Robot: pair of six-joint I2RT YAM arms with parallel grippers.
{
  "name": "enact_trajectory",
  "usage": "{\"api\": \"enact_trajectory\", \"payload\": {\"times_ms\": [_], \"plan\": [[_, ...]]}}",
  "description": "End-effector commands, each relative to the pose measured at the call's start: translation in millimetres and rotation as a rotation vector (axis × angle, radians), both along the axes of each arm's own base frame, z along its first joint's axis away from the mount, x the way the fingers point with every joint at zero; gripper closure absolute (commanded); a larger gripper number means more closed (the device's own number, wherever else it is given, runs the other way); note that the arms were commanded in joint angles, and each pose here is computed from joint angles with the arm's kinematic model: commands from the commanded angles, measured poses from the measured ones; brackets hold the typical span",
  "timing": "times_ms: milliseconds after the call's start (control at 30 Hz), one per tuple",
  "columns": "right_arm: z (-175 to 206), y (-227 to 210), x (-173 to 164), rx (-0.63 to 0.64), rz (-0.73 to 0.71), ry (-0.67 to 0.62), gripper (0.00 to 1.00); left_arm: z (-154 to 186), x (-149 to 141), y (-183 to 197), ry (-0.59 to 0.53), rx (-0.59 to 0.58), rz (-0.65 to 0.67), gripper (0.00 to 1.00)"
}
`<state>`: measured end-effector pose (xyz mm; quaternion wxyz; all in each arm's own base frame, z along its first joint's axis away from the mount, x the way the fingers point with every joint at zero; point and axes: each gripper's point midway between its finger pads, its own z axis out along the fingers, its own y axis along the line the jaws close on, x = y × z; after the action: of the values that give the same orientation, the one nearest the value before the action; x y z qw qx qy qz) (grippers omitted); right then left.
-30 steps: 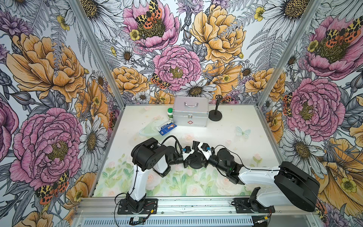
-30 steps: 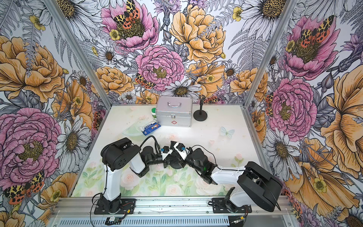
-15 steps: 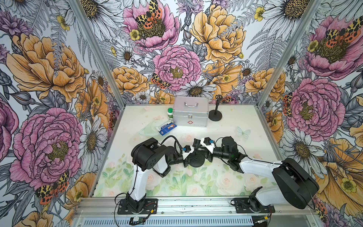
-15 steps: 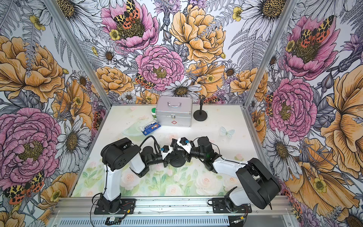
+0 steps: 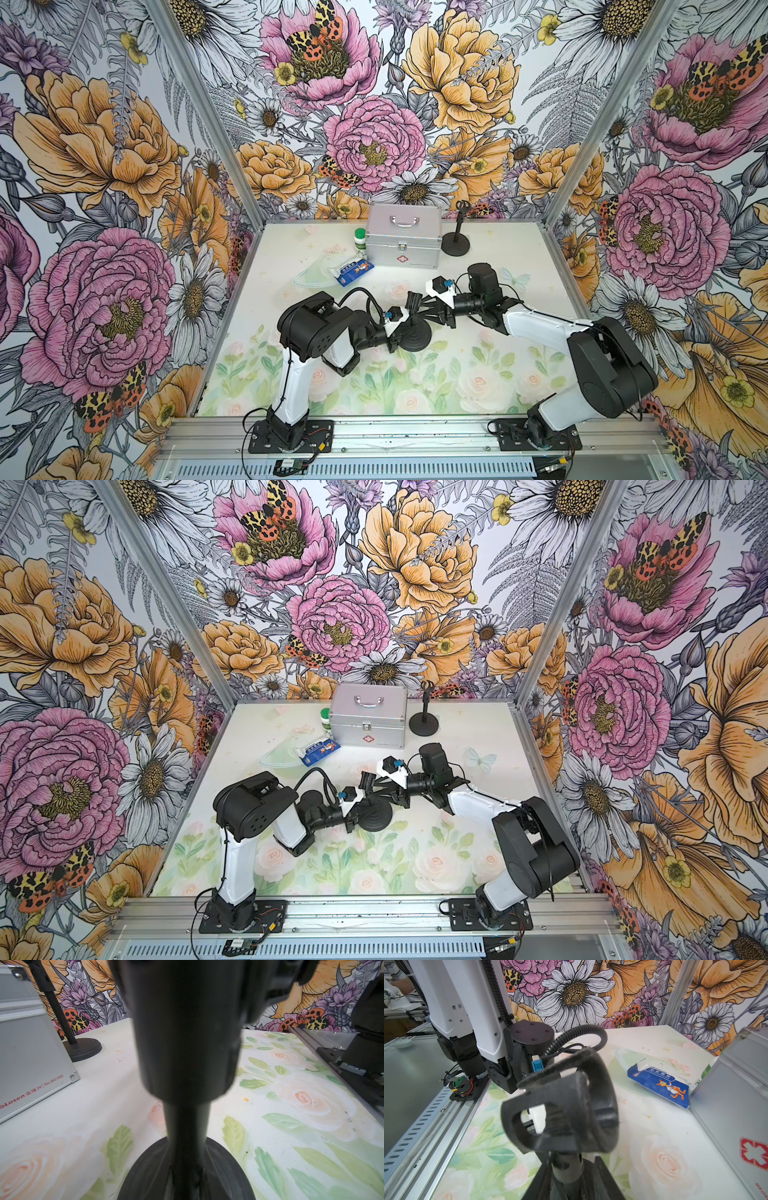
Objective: Assemble a microphone stand
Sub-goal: Screw the microphone stand pole into the microphone stand base.
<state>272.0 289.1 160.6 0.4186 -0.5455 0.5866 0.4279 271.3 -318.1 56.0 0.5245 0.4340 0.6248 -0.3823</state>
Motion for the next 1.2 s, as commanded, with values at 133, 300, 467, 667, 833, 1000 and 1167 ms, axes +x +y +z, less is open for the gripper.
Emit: {"api": "enact_trajectory", "payload": {"times_ms": [133,300,467,667,833,1000,1167], "plan": [[-1,9,-1,0.006,0.082,0.055,0.68,-19,25,16,0.018,0.049,0.128,0.82],[-2,13,-8,0.004,0.098,0.063,0.71,-20,31,15,0.038,0.040,0.154,0.82],[-9,15,8,-0.034,0.018,0.047,0.95,-23,37,19,0.060,0.034,0.176,0.80],[-20,-11,45,0.039,-0.430,0.037,1.00,-22,38,21,0.056,0.037,0.186,0.78],[-34,-24,28,0.149,-0.623,0.042,1.00,-24,38,23,0.052,0.046,0.196,0.77],[-42,8,-5,0.151,-0.371,0.116,0.89,-25,36,21,0.054,0.044,0.175,0.77],[-28,12,-14,0.132,-0.181,0.091,0.70,-26,32,19,0.038,0.053,0.156,0.82]]}}
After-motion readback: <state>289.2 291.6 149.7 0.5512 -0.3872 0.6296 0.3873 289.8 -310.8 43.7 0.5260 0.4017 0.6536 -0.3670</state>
